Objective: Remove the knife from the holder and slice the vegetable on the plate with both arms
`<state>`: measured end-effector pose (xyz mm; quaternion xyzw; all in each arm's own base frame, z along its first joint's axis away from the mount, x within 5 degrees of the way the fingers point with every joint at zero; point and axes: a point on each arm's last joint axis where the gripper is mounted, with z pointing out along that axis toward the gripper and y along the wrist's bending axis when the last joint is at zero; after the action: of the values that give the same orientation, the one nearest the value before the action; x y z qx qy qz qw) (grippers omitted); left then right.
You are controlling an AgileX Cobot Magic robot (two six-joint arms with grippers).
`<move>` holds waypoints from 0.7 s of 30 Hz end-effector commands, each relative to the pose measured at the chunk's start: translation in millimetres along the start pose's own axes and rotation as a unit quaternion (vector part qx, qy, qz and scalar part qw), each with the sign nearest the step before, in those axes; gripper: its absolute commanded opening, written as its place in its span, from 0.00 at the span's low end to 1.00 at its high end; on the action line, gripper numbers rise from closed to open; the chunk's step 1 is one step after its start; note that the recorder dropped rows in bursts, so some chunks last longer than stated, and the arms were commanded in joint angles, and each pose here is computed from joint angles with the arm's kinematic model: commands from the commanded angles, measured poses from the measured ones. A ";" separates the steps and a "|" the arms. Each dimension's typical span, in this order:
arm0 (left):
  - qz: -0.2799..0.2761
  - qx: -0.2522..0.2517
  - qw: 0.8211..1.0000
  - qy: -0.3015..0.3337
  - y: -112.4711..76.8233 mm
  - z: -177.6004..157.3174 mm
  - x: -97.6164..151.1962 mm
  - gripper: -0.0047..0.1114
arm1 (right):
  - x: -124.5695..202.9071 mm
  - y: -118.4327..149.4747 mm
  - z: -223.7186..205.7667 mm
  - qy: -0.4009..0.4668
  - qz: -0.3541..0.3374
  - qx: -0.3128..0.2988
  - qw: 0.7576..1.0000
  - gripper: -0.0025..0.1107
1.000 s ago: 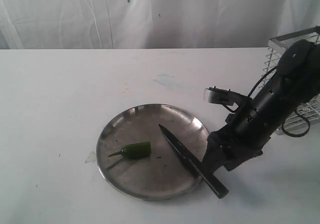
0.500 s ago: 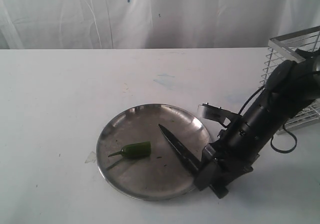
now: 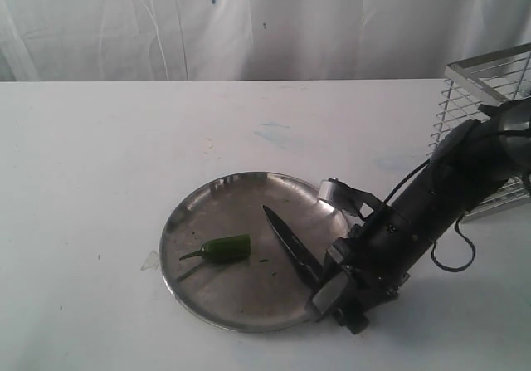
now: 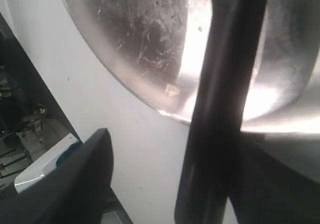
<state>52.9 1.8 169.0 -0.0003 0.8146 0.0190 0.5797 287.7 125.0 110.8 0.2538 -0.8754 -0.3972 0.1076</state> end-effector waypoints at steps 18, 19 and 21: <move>-0.002 0.004 1.000 -0.005 -0.5 -0.3 -0.5 0.04 | 4.0 5.5 -5.4 0.012 -0.001 -0.003 1.000 0.02; -0.002 0.004 1.000 -0.005 -0.5 -0.3 -0.5 0.04 | 4.2 15.4 -14.2 0.000 -0.012 0.006 1.000 0.02; -0.002 0.004 1.000 -0.005 -0.5 -0.3 -0.5 0.04 | 4.8 27.0 -24.1 -0.015 -0.030 0.015 0.999 0.02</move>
<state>52.9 1.8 169.0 -0.0003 0.8146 0.0190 0.5797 286.0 123.5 127.3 0.2628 -0.8757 -0.3923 0.1010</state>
